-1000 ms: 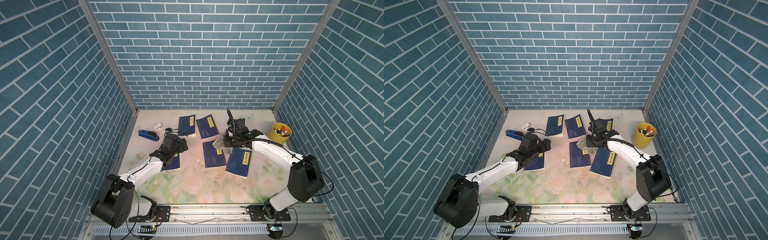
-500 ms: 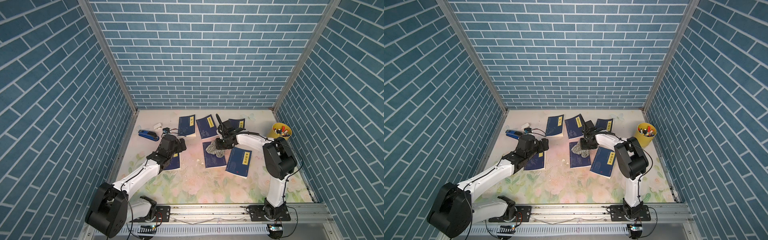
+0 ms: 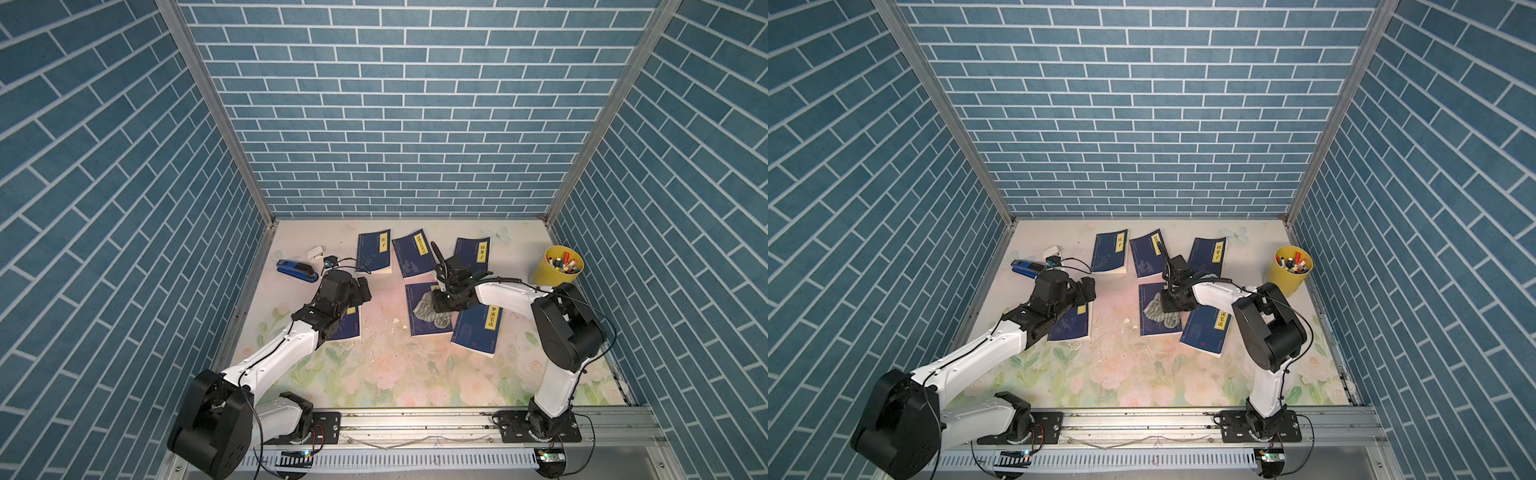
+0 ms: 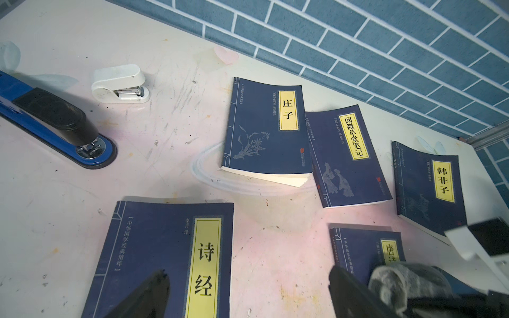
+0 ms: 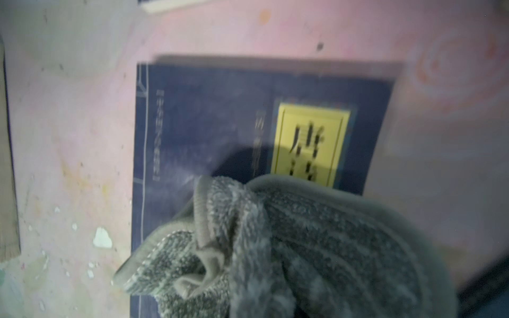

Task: Wipe the cover of the book
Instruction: Wipe the dirt from the cover of the book.

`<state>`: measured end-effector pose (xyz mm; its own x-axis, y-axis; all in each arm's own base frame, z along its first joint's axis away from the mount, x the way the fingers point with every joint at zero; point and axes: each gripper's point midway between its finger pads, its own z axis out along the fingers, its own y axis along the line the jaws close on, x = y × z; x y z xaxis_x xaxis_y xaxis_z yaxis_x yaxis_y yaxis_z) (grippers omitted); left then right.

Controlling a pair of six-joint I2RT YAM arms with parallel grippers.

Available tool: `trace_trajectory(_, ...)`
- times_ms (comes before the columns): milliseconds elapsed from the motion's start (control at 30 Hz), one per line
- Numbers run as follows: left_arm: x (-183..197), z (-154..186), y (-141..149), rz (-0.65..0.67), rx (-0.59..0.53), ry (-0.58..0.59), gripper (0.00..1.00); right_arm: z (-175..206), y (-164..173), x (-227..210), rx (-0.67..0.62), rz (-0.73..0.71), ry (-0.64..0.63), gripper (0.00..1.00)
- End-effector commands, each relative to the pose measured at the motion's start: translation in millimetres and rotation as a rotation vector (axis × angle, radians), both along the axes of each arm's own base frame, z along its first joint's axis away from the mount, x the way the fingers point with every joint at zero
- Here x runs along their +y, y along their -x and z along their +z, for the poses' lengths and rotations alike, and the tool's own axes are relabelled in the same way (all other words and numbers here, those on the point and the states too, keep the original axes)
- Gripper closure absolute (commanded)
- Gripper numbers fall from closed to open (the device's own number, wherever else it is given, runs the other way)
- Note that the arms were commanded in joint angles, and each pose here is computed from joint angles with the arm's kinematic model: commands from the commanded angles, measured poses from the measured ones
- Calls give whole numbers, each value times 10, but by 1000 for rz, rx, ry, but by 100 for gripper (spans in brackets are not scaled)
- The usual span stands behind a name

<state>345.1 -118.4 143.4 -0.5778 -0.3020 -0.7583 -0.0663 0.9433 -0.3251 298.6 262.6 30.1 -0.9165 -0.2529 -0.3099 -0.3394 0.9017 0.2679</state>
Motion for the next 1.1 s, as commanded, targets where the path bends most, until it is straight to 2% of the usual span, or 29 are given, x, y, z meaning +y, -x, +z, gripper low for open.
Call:
trace_trajectory(0, -6, -52, 9, -9, 16, -25, 4, -316, 571, -361, 150, -28, 154, 100)
trace_trajectory(167, -16, -50, -6, -11, 15, -23, 4, -284, 737, -470, 157, -50, 160, 100)
trace_trajectory(267, -15, -58, -4, -11, 18, -24, 4, -264, 675, -498, 132, -57, 176, 100)
trace_trajectory(400, -8, -50, 4, -10, 19, -25, 4, -258, 486, -457, 121, -64, 170, 100)
trace_trajectory(767, 63, 29, 67, 6, 7, -38, 4, -232, -427, -216, 77, -87, 135, 100)
trace_trajectory(867, 93, 49, 86, 13, 3, -44, 4, -238, -589, -169, 72, -78, 140, 100)
trace_trajectory(967, 109, 55, 103, 15, 2, -49, 4, -226, -632, -140, 73, -68, 143, 100)
trace_trajectory(1067, 117, 57, 112, 16, -3, -49, 3, -201, -540, -136, 86, -59, 116, 100)
